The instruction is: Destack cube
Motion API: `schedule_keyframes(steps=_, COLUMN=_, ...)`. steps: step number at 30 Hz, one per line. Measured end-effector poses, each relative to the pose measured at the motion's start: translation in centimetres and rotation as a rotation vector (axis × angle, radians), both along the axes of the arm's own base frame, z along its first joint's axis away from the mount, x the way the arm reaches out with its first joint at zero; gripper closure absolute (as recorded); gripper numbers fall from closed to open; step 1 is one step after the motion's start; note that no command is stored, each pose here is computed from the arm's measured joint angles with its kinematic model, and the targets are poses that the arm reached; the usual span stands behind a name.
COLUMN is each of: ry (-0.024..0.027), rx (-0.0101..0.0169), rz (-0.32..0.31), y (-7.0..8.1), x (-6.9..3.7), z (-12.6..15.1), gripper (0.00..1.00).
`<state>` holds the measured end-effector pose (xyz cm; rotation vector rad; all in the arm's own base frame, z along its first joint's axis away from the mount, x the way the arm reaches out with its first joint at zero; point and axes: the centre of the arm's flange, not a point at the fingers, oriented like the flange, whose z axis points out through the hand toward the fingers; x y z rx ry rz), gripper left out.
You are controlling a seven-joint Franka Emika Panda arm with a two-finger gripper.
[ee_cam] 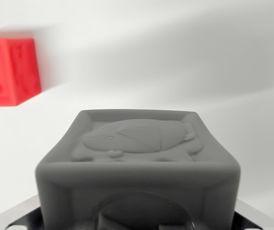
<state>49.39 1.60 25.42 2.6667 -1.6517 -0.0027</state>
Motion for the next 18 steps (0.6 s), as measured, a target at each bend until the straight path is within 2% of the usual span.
schedule_keyframes(steps=18, ry=0.0002, rx=0.0005, rz=-0.011, y=-3.0, x=-1.8, z=0.1, gripper=1.00)
